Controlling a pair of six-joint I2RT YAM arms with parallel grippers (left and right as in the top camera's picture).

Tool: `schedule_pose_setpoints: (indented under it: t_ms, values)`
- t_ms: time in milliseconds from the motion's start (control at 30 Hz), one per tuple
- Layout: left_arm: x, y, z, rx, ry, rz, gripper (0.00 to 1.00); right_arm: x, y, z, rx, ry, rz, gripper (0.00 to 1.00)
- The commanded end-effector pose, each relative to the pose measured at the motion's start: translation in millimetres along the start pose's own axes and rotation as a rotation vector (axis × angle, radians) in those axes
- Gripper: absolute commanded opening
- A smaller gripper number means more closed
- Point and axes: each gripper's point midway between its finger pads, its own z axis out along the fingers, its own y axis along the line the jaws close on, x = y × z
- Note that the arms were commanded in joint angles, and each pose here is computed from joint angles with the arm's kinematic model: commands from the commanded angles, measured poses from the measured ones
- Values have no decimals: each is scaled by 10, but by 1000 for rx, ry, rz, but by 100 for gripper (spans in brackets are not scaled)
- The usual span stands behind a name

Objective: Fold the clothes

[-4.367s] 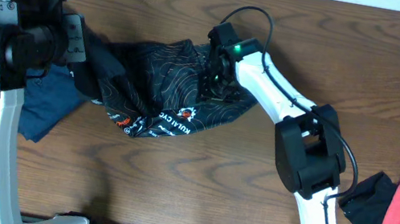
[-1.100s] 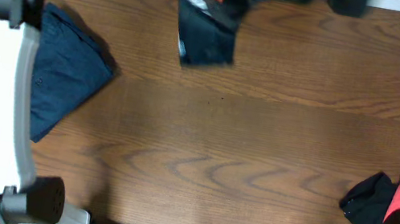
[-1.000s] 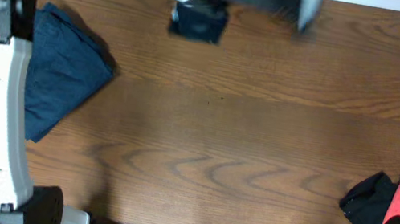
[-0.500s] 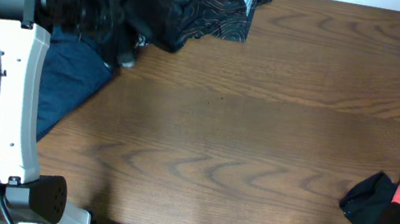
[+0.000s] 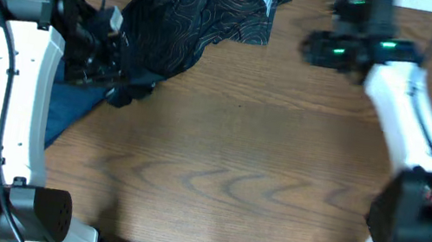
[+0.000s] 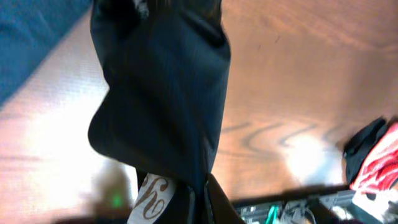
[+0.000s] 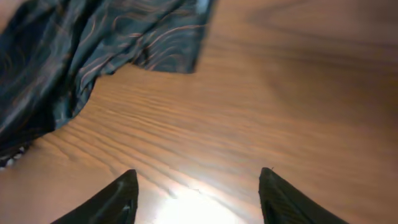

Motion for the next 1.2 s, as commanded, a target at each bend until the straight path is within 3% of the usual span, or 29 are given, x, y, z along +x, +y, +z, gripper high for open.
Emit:
schedule_pose_setpoints:
  t_ms: [0, 67, 200, 400, 533, 800, 1167]
  values:
    - [205, 13, 149, -15, 83, 34, 6, 253, 192, 592, 15, 60, -52, 63]
    - [334, 22, 288, -22, 147, 32, 6, 337, 220, 875, 25, 68, -38, 68]
    - [630, 89, 560, -75, 278, 43, 6, 361, 248, 1311, 5, 31, 3, 68]
    - [1018, 310, 837, -256, 420, 29, 6, 156, 292, 1535, -31, -86, -2, 65]
    - [1218, 299, 959, -288, 468, 39, 6, 129, 291, 1616, -39, -110, 4, 63]
    - [1357, 184, 889, -345, 346, 81, 6, 233, 179, 1789, -6, -100, 15, 63]
    - [1609, -77, 623, -304, 201, 97, 6, 273, 198, 1838, -5, -95, 10, 57]
